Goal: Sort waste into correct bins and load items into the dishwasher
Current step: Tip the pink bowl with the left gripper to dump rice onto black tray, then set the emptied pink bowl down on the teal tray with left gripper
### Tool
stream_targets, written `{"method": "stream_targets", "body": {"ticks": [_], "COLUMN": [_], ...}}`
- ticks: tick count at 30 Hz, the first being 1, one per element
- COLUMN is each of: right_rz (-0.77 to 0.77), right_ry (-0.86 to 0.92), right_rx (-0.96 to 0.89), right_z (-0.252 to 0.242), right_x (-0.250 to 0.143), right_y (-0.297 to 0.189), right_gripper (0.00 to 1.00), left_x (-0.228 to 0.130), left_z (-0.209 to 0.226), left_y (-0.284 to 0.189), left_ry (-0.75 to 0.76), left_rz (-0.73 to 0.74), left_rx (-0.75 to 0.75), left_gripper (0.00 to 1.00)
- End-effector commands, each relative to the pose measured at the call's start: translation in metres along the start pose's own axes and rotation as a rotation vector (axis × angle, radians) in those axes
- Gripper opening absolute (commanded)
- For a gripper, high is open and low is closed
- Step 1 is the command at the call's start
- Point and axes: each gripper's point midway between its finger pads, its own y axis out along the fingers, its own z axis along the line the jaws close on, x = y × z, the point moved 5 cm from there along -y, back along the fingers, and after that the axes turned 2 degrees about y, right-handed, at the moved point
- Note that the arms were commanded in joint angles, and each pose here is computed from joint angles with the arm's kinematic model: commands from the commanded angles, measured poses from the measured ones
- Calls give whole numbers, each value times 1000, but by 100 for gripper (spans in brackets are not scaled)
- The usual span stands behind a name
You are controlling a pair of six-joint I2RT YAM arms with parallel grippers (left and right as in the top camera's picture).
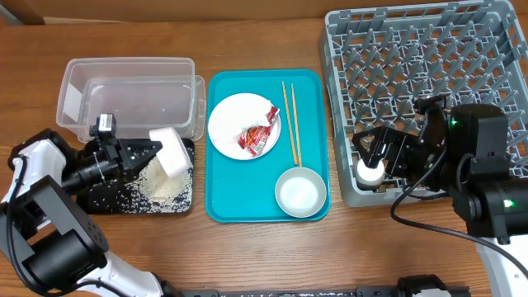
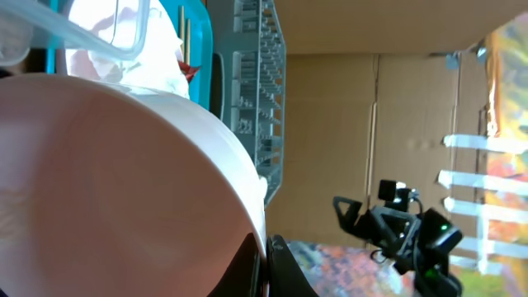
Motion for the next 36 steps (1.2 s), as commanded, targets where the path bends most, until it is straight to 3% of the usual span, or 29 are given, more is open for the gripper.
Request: {"method": "stream_targets", "body": {"ticks": [1,3,17,27,32,34,36], "right_rz": [-18,-18,-18,-37,-42,-40,-39], "right_ry": [-20,-20,-20,-22,-25,-24,-24], "right_rx": [5,4,4,-16,-14,-15,-14], "right_z": [4,4,4,2,2,2,2], "right_x": [2,3,3,5,6,6,6], "right_y": [-4,-4,-4,-4,-4,-4,-4], "right_gripper": [100,100,100,100,100,100,100], "left_x": [-3,-4,-3,-46,-73,-80,-82], "left_z": [-3,-5,-14,-46,-37,-27,-8], "left_y": [-1,-1,0,58,99,113,123], "left_ry": [24,83,18,144,111,113,116], "left_rz": [2,2,-12,284,488,533,520], "left_rx": [-21,-23,-50,36,237,401,685], "left_gripper": [4,4,4,4,4,4,4]}}
